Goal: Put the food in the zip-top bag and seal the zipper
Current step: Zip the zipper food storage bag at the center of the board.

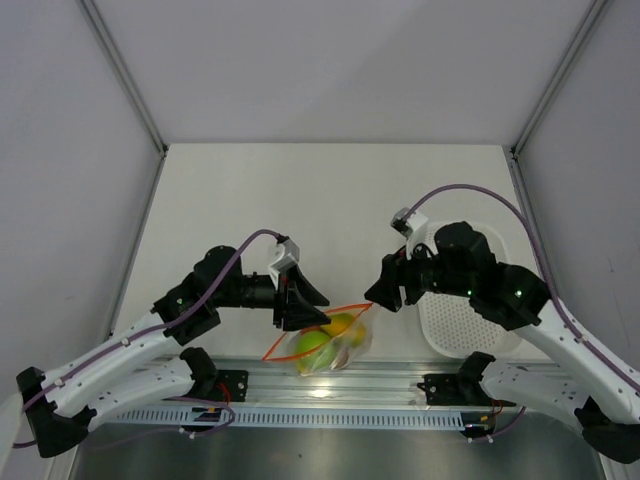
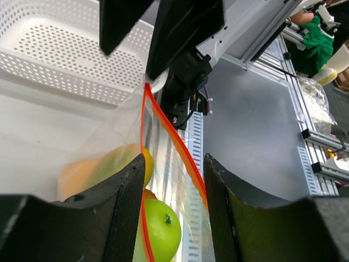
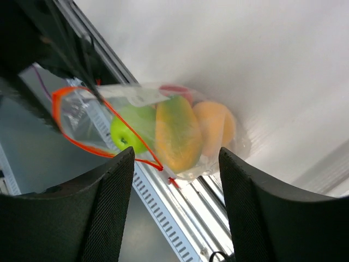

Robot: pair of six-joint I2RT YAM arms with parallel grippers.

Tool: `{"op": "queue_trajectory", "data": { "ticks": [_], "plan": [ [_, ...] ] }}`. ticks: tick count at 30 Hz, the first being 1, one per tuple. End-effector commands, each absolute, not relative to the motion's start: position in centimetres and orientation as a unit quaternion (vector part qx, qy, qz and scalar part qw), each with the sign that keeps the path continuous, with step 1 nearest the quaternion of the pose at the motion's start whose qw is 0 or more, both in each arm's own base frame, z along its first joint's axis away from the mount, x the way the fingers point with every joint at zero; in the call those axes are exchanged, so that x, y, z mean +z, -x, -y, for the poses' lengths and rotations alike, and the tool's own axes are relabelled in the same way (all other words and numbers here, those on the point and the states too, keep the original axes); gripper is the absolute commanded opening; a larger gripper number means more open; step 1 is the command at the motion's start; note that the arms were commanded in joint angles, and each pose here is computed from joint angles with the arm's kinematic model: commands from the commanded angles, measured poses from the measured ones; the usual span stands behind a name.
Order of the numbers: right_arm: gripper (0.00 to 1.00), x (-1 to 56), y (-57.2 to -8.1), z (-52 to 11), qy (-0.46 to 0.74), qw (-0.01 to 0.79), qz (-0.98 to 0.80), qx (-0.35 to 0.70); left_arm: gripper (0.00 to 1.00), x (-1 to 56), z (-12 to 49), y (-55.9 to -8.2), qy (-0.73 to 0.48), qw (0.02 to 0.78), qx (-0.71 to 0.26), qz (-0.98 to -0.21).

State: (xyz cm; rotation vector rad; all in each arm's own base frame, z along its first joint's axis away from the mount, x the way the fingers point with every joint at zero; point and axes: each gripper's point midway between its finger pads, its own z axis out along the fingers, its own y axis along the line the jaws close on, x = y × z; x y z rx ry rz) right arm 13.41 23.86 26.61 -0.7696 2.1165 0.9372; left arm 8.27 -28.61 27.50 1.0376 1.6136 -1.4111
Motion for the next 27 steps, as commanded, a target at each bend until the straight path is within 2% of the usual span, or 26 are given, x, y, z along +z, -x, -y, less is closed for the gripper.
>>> {"op": "queue_trajectory", "data": {
  "ticks": [1, 7, 11, 16, 19, 27],
  "plan": [
    [0.66, 31.3, -12.7, -22.0, 0.259, 0.387, -0.802, 0.374, 0.50, 28.9, 28.8, -8.6, -0.409, 0.387, -0.540, -0.626],
    [0.77, 30.7, -10.8, -20.6, 0.260, 0.382, -0.797, 0.389, 0.56, 28.2, 30.0, -8.4, -0.434, 0.368, -0.537, -0.623],
    [0.75, 28.1, -9.1, -20.6, 0.285, 0.341, -0.801, 0.401, 0.63, 28.6, 30.7, -8.1, -0.453, 0.360, -0.533, -0.617],
    [0.72, 25.6, -7.7, -22.4, 0.306, 0.317, -0.772, 0.457, 0.67, 29.7, 31.0, -8.2, -0.454, 0.368, -0.536, -0.609],
    [0.70, 24.5, -8.2, -22.8, 0.303, 0.318, -0.776, 0.452, 0.70, 29.9, 31.0, -8.1, -0.453, 0.364, -0.539, -0.610],
    [0.64, 23.6, -9.5, -25.2, 0.323, 0.334, -0.758, 0.458, 0.68, 29.9, 31.2, -7.5, -0.466, 0.359, -0.540, -0.602]
  ]
}}
